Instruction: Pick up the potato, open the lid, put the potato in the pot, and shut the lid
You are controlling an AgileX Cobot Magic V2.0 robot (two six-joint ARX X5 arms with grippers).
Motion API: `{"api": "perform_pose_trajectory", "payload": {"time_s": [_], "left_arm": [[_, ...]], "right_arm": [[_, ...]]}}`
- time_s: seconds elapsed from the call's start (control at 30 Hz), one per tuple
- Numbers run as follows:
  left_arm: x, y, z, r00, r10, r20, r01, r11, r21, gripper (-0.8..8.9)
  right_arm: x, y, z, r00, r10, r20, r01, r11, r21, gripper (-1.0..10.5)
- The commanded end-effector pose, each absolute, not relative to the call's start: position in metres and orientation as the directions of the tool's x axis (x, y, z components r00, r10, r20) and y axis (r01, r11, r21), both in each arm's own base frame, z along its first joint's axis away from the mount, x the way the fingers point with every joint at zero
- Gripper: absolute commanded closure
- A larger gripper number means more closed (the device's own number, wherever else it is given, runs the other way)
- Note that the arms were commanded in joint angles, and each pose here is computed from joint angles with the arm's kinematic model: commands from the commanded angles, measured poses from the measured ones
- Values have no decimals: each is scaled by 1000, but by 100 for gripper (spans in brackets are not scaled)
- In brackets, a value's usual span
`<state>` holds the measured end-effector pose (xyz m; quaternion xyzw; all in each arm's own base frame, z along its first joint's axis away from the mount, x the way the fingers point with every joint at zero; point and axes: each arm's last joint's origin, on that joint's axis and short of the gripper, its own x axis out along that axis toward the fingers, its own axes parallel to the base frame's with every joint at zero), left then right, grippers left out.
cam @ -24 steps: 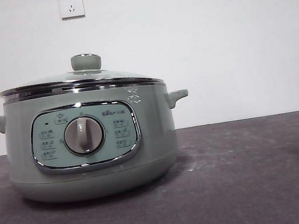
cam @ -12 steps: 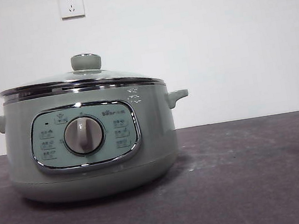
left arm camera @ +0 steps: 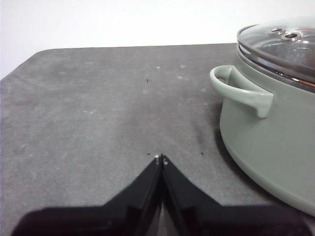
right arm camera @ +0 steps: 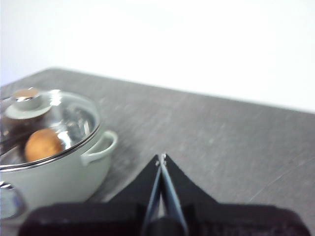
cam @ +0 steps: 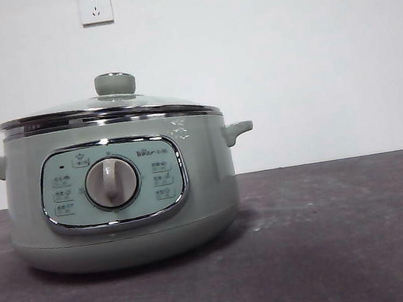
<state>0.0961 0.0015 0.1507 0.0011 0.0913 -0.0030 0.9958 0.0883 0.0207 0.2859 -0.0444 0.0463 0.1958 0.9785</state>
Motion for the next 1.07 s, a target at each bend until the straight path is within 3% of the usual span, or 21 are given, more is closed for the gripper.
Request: {"api": "perform_pose_trajectory", "payload": {"time_s": [0.03,0.33,0.57,1.07], "left_arm": [[97,2,146,981,-1,-193,0,1000,-5,817],[97,2,146,981,-1,-193,0,1000,-5,817],[97,2,146,981,-1,-193,0,1000,-5,817],[97,2,146,981,-1,-193,0,1000,-5,817]], "right_arm": [[89,18,254,929,354,-103,-362,929,-74,962],[89,15,200,940,321,-114,-327,944,-40,962],[91,15,183,945,322,-62,-325,945,-44,962],[94,15,156,940,322,-117,-325,946,-6,962]]}}
